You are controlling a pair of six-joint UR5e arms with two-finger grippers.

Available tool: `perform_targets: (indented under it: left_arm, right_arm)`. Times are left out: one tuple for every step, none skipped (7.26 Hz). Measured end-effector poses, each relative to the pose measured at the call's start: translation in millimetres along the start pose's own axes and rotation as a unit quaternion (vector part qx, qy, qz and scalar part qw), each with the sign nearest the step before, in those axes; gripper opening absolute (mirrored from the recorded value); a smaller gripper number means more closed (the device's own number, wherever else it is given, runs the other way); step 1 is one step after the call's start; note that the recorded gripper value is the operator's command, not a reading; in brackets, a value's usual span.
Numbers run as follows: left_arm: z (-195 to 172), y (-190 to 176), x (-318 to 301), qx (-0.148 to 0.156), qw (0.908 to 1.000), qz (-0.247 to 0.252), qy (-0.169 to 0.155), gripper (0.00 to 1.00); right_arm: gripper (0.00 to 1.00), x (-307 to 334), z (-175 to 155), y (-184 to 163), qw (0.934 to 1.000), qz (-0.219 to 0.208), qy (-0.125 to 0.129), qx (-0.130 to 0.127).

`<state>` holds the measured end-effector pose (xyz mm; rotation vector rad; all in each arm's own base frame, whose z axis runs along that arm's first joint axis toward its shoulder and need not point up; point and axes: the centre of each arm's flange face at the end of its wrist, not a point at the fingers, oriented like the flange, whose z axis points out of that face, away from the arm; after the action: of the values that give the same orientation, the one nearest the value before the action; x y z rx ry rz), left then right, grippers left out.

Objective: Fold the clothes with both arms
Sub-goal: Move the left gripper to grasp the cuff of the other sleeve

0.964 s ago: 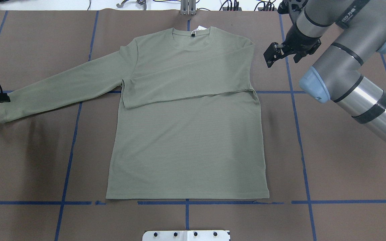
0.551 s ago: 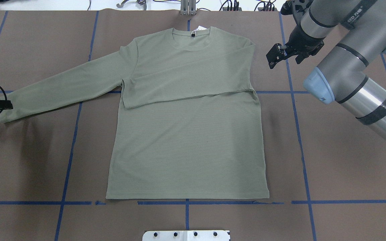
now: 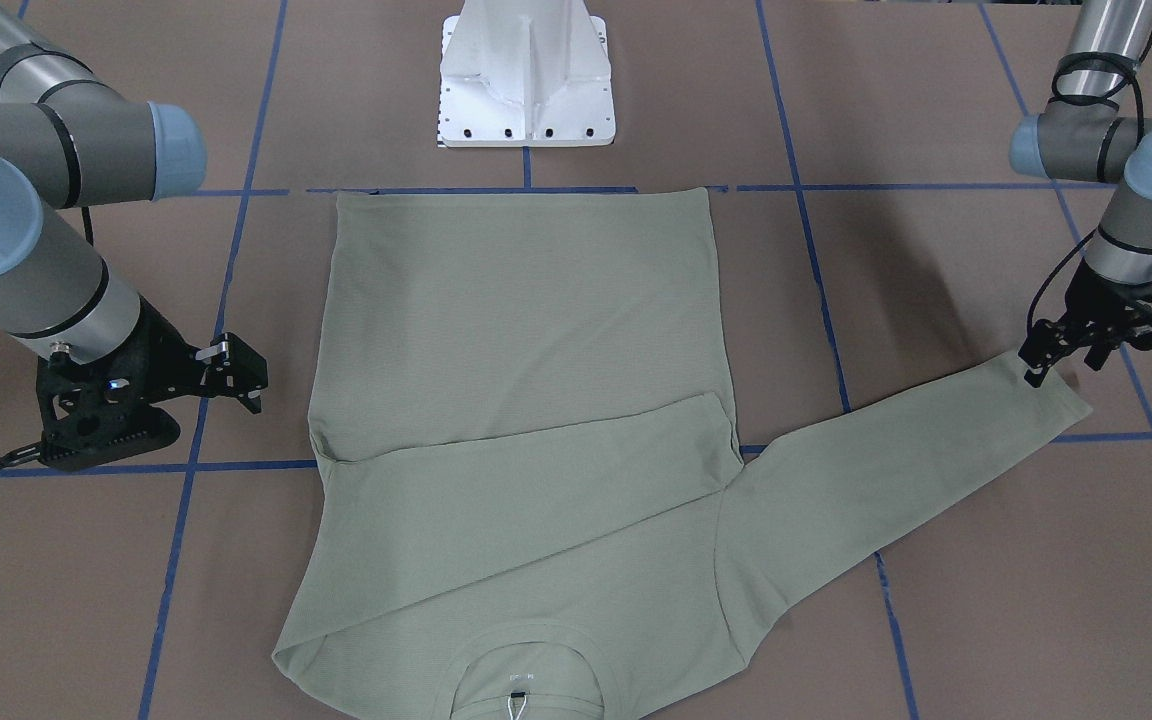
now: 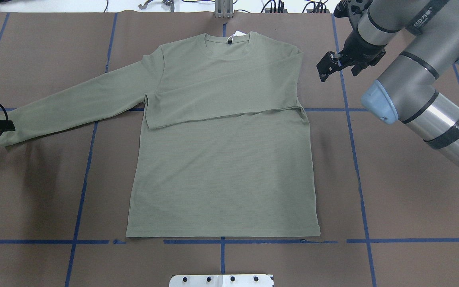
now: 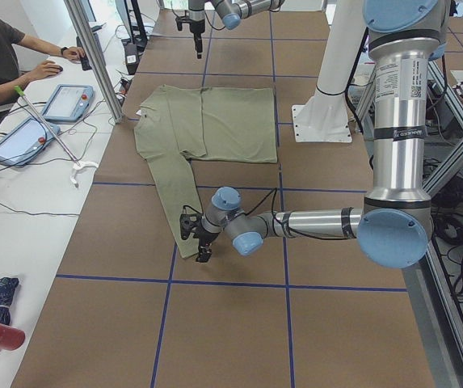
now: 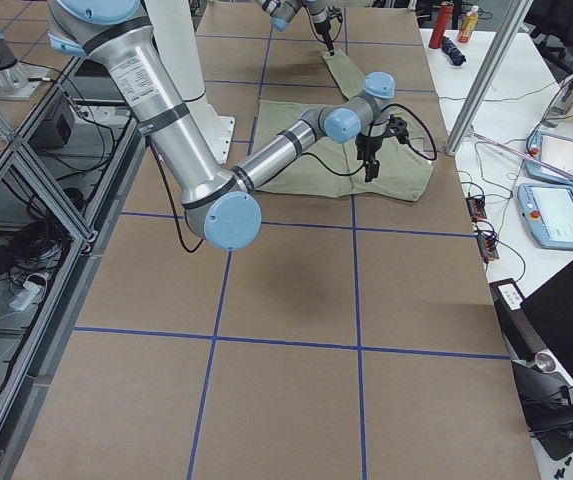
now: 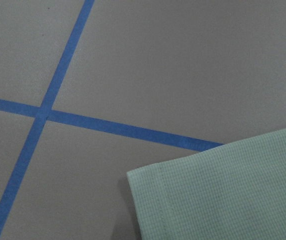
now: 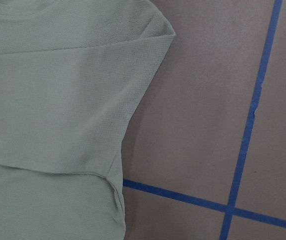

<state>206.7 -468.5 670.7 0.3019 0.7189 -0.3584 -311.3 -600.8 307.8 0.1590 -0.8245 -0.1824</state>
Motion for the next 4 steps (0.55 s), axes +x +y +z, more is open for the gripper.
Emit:
perform_targets:
  left_arm:
    - [0.9,0.7,-0.4,-0.001,1.0,0.0,-0.001,0.99]
    - [1.4,1.2,-0.5,-0.001,1.0,0.0,-0.001,0.93]
    - [1.6,1.4,-0.5,-0.002,1.0,-0.001,-0.001,0.88]
    - [1.7,1.6,-0.4,-0.002,1.0,-0.001,-0.001,0.87]
  right_arm:
    - [1.0,-0.6,-0.9,0.2,1.0,0.0,0.0,0.001]
    - [1.0,-0.8,-1.3,0.3,1.0,0.0,0.0,0.001]
    - [1.0,-0.9,-1.5,0.4,1.0,0.0,0.0,0.001]
    - [1.0,-1.2,-1.7,0.5,1.0,-0.001,-0.001,0.001]
